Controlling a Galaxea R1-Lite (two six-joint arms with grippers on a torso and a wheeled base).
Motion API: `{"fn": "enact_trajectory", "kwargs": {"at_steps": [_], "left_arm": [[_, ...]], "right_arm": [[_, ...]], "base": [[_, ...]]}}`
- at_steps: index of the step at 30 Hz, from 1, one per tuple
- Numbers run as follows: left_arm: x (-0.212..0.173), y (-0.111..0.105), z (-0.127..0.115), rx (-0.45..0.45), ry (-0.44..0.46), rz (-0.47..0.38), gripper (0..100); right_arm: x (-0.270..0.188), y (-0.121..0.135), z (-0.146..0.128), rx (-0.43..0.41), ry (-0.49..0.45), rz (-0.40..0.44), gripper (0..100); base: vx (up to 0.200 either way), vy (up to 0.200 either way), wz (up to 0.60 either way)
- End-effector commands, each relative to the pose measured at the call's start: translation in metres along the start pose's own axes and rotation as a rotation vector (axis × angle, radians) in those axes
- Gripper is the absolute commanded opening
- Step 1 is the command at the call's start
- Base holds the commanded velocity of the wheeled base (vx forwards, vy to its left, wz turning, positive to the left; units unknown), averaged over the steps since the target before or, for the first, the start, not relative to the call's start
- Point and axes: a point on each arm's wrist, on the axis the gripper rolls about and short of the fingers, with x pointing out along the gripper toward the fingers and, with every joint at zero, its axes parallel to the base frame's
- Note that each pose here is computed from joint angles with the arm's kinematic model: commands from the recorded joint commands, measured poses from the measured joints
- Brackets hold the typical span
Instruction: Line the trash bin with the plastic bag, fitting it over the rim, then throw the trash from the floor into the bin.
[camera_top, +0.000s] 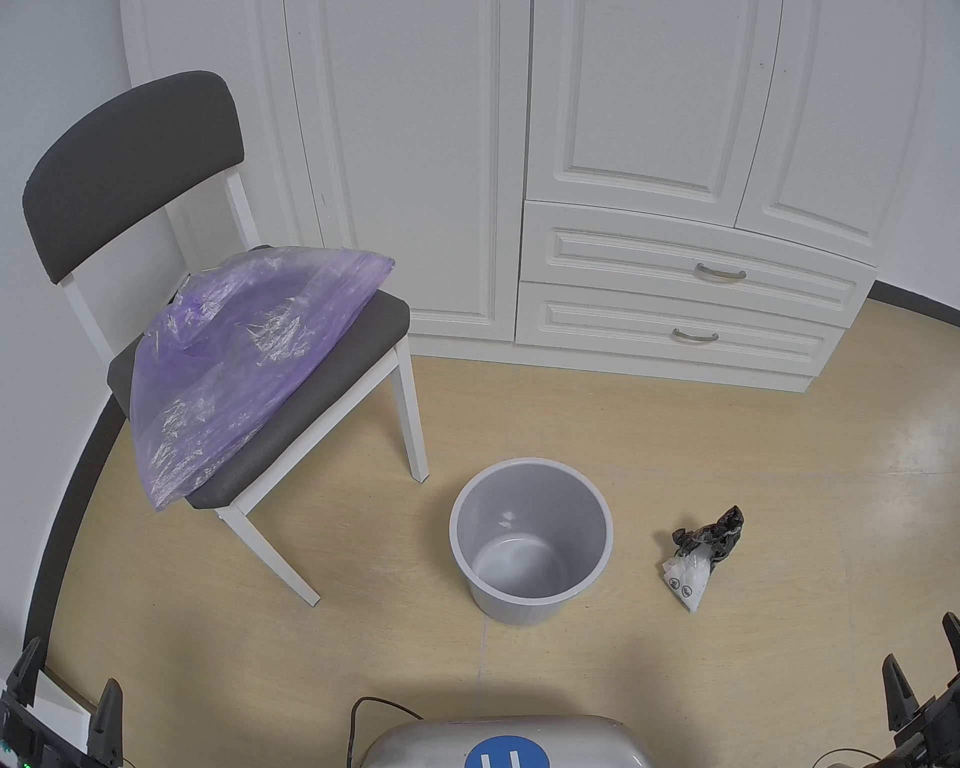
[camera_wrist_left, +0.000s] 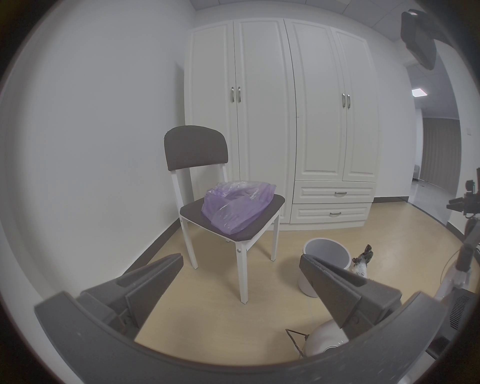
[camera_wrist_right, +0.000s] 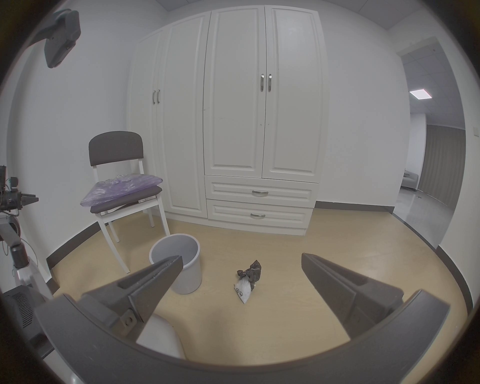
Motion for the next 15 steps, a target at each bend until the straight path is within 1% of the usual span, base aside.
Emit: {"fn": "enact_trajectory", "kwargs": {"at_steps": [1,8,11,12,13,15], "left_arm": [[0.0,0.0,-0.005,0.007,-0.001,-0.003,100],[0.0,0.0,-0.005,-0.001,-0.001,-0.005,100],[0.0,0.0,-0.005,-0.059,0.004,0.009,100],[0.0,0.0,-0.005,-0.065,0.003,0.012,100],[0.0,0.001,-0.005,-0.085,0.002,0.035,100],[0.0,0.001,-0.005,-0.087,0.001,0.043,100]], "right_arm": [[0.0,0.0,-0.005,-0.015,0.001,0.009,100],[0.0,0.0,-0.005,-0.009,-0.005,0.005,100],[0.0,0.0,-0.004,0.046,-0.008,-0.006,100],[0.0,0.0,-0.004,0.054,-0.009,-0.007,100],[-0.001,-0.001,0.002,0.109,-0.046,-0.027,100],[-0.008,-0.002,0.026,0.222,-0.166,-0.029,100]], "base": [[0.0,0.0,0.0],[0.0,0.0,0.0],[0.0,0.0,0.0],[0.0,0.0,0.0],[0.0,0.0,0.0],[0.0,0.0,0.0]]}}
